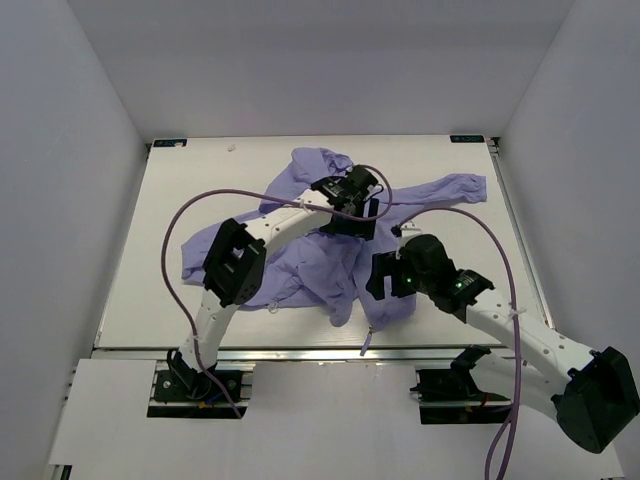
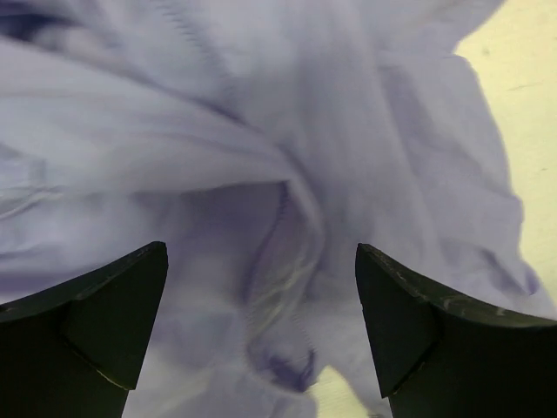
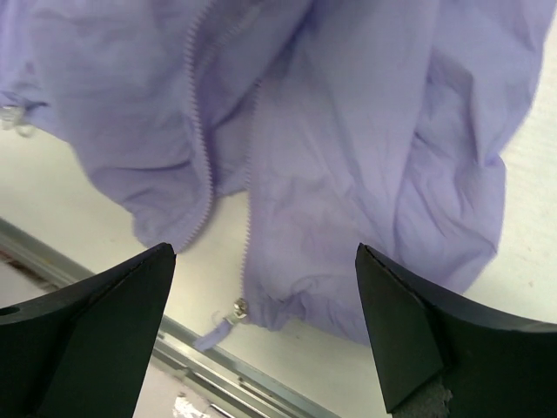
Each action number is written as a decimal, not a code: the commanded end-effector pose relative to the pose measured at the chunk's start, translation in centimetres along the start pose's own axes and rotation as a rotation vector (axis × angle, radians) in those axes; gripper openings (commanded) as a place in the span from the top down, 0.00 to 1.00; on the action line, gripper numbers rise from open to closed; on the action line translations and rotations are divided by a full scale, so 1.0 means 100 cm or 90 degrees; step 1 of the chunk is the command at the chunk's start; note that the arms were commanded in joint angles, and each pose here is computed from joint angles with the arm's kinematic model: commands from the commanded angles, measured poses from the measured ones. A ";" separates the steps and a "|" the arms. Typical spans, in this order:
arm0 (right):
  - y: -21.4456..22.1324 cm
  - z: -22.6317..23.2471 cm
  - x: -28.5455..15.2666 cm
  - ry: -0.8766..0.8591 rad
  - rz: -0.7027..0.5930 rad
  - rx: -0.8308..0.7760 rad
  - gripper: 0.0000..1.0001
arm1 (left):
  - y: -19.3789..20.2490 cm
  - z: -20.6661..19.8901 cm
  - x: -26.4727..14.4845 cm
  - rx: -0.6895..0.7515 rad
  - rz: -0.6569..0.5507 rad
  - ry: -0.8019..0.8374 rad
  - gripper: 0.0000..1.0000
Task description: Zip up the jacket
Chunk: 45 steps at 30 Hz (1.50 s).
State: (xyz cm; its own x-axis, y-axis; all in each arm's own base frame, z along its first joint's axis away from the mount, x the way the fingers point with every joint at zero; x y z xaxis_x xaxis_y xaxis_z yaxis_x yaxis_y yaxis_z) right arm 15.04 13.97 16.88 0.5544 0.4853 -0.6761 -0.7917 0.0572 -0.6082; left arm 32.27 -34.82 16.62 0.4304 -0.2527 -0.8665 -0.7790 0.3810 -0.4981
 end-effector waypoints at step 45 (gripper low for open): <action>-0.029 0.034 0.059 0.062 0.098 -0.023 0.11 | 0.034 0.130 -0.040 -0.164 -0.081 -0.056 0.02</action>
State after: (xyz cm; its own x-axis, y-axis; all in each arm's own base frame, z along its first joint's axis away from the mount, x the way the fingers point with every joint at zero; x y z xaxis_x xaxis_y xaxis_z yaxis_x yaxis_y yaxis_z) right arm 20.03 20.28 13.75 0.4086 0.4061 -0.8174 -0.8862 -0.0378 -0.4618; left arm 35.64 -21.45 12.25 0.4760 -0.1169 -0.8717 -0.8616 0.1366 -0.4888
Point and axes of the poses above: each gripper's point midway between its finger pads, its own x axis out along the fingers, its own z axis along the line the jaws close on, y = z × x, the point moved 10 cm from there along -x, back along the fingers, and after that the axes turned 12 degrees about x, right-handed, at the moved point
